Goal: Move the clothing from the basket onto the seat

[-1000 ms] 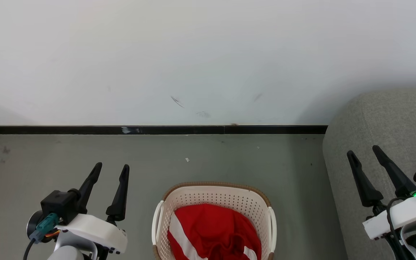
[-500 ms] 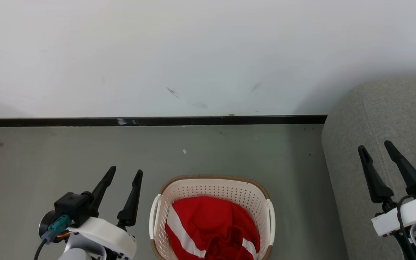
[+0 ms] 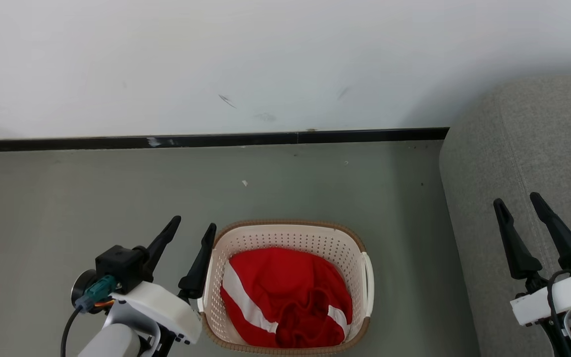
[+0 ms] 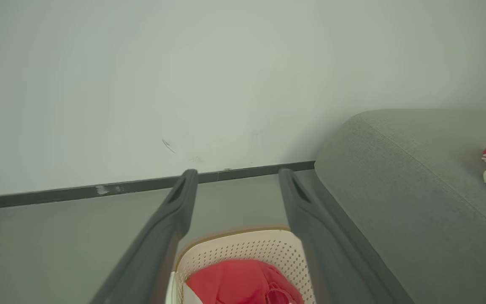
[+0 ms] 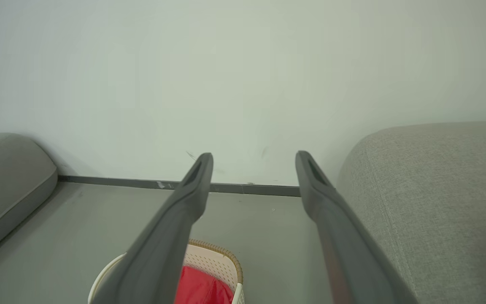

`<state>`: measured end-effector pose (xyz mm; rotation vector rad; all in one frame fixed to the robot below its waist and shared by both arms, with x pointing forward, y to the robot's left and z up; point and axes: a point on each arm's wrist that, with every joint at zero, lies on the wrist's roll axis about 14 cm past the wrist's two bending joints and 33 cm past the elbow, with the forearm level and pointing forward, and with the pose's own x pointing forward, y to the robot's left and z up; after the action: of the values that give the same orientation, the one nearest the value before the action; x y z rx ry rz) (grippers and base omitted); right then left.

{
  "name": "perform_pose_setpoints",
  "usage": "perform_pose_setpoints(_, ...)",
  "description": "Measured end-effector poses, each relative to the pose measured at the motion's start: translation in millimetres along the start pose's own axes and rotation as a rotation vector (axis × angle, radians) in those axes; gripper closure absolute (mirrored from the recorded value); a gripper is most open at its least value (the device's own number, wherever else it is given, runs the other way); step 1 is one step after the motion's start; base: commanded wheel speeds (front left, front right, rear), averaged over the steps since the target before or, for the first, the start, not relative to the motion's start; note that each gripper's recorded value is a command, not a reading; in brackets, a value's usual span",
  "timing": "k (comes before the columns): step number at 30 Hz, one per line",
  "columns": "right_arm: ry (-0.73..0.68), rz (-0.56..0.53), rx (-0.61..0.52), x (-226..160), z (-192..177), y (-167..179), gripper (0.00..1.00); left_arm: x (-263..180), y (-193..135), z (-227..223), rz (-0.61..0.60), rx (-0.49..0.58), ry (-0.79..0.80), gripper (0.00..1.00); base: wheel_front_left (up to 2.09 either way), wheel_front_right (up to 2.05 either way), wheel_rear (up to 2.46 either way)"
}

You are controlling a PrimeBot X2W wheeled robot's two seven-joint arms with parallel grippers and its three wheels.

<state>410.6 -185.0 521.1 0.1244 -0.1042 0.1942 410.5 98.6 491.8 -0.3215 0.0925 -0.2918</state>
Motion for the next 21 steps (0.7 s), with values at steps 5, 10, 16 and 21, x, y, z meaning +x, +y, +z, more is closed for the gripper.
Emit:
perform_pose_setpoints(5,0.012,-0.008,0.01,3,-7,-2,0.0,14,-4,-6,-0.028,-0.004,0.02,0.0,0.0,0.0,0.0)
perform_pose_setpoints(10,0.028,-0.016,0.023,6,-16,-3,0.0,26,-4,-20,-0.039,-0.012,0.062,0.0,0.0,0.0,0.0)
perform_pose_setpoints(16,0.019,-0.031,0.021,20,-20,-9,0.0,45,-9,-42,-0.075,-0.027,0.123,0.0,0.0,0.0,0.0)
perform_pose_setpoints(21,0.022,-0.049,0.024,26,-26,-16,0.0,58,-14,-62,-0.101,-0.042,0.177,0.0,0.0,0.0,0.0)
